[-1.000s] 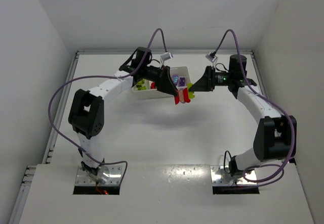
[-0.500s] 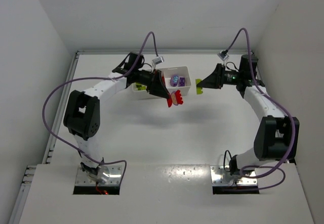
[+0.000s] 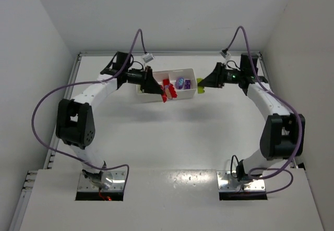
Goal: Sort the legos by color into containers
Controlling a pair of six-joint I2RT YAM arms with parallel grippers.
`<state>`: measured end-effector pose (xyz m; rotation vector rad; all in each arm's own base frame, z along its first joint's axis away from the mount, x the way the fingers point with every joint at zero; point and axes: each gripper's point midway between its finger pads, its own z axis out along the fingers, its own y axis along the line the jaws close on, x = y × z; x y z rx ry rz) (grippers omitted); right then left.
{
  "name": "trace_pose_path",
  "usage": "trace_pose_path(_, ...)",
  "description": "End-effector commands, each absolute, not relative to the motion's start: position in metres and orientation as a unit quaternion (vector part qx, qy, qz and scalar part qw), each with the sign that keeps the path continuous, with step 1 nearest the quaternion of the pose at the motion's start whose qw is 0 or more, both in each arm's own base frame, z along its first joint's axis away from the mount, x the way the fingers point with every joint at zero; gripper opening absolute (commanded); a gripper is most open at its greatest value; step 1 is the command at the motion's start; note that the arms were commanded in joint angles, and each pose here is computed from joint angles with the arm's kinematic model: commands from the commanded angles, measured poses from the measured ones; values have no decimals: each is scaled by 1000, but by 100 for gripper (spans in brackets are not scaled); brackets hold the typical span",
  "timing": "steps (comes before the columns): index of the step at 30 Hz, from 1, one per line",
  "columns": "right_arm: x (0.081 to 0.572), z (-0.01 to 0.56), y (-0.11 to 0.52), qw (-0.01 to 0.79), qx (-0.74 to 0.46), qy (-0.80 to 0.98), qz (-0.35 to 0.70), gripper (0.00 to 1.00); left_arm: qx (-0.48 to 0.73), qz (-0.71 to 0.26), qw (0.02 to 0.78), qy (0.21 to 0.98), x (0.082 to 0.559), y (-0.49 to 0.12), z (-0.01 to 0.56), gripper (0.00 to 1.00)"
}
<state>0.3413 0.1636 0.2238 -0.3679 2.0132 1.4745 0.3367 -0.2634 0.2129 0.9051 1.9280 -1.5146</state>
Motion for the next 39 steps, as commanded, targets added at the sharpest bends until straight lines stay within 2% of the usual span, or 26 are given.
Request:
trace_pose_path(1,382,228,184,346,-175,765,514,0,341,-515,361,699,347,-236,258,1)
trace_pose_path(2,398,241,191,364,-186,761,504,0,343,-503,389,691,347,-231,272,1)
trace_pose_path(4,421,223,216,348,-184,773,497,0,315,-480,413,707,354,-212,274,1)
trace_pose_path(6,447,236,236,363,-193,765,495,0,297,-463,442,709,354,-198,290,1)
trace_pose_path(7,455,210,256,328,-178,778,505,0,272,-444,454,723,361,-182,287,1)
trace_pose_path(8,471,225,268,348,-189,765,508,0,261,-435,466,725,363,-174,290,1)
trace_pose_path(10,477,231,303,338,-196,756,525,0,226,-403,496,735,367,-149,297,1)
trace_pose_path(11,483,208,316,322,-198,761,528,0,217,-393,504,737,368,-141,299,1)
trace_pose_path(13,485,207,349,325,-213,753,531,0,196,-374,522,741,367,-123,304,1)
trace_pose_path(16,491,188,381,320,-223,751,533,0,170,-363,523,752,366,-104,299,1)
trace_pose_path(23,501,151,407,311,-218,764,522,2,145,-358,522,761,362,-86,300,1)
trace_pose_path(24,504,148,406,310,-212,770,517,14,145,-358,522,761,362,-86,300,1)
trace_pose_path(27,503,142,411,311,-218,772,510,36,145,-358,522,761,362,-86,300,1)
trace_pose_path(28,505,138,410,309,-213,777,505,51,145,-358,522,761,362,-86,300,1)
trace_pose_path(31,504,139,414,315,-222,775,500,77,145,-362,517,762,363,-87,297,1)
trace_pose_path(33,504,150,413,326,-230,769,499,83,149,-372,510,761,362,-90,295,1)
trace_pose_path(36,493,176,401,328,-254,747,519,86,171,-410,483,755,358,-102,285,1)
trace_pose_path(37,474,207,400,326,-280,722,542,87,179,-414,482,751,358,-103,284,1)
trace_pose_path(39,454,219,376,310,-309,694,572,87,208,-446,459,739,351,-125,281,1)
